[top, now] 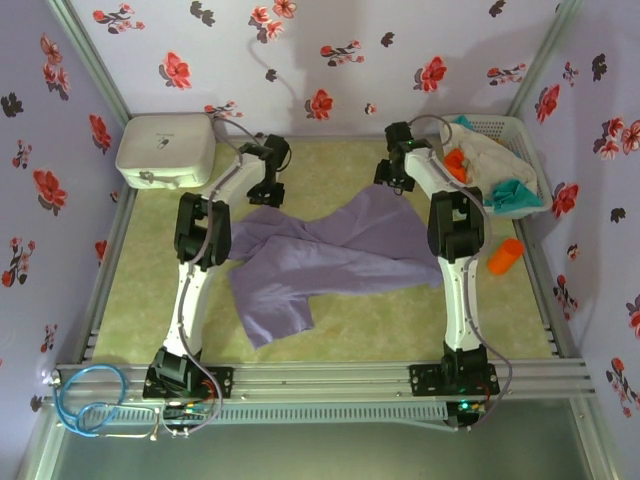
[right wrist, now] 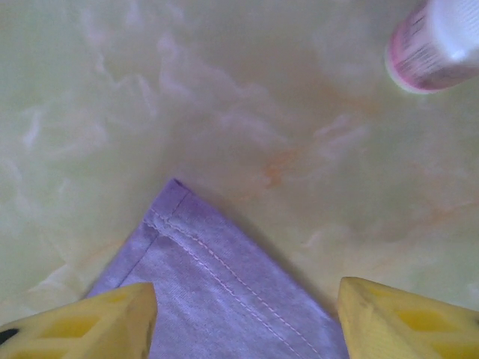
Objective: Fold and stack the t-shirts
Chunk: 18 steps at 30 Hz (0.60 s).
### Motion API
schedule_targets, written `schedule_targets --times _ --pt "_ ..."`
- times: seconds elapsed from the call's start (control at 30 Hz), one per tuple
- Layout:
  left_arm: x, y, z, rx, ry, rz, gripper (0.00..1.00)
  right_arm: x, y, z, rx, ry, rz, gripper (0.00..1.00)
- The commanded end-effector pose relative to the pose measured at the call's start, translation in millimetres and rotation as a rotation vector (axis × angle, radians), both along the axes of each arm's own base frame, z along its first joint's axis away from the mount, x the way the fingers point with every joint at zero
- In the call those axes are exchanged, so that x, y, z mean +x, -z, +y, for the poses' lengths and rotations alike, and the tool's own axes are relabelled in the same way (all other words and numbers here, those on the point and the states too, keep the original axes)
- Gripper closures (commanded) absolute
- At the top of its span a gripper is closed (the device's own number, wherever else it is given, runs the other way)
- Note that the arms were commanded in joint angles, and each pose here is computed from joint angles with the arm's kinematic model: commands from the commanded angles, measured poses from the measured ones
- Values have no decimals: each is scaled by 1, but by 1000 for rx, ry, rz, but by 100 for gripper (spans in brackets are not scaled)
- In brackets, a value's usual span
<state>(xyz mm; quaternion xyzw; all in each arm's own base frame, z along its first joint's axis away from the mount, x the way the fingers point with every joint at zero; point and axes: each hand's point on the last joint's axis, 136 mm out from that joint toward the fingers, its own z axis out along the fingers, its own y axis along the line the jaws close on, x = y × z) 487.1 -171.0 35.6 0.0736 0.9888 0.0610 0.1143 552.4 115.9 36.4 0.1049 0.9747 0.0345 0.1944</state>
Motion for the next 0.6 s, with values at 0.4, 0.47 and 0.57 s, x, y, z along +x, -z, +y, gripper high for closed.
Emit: schedule_targets --times 0.4,0.47,0.57 --pt "20 -27 22 94 28 -47 100 3 -9 17 -24 -34 6 100" --pt "29 -46 25 112 39 -89 100 6 -26 18 -10 -23 -32 100" --pt "41 -74 28 135 56 -157 100 10 -53 18 7 1 -95 100"
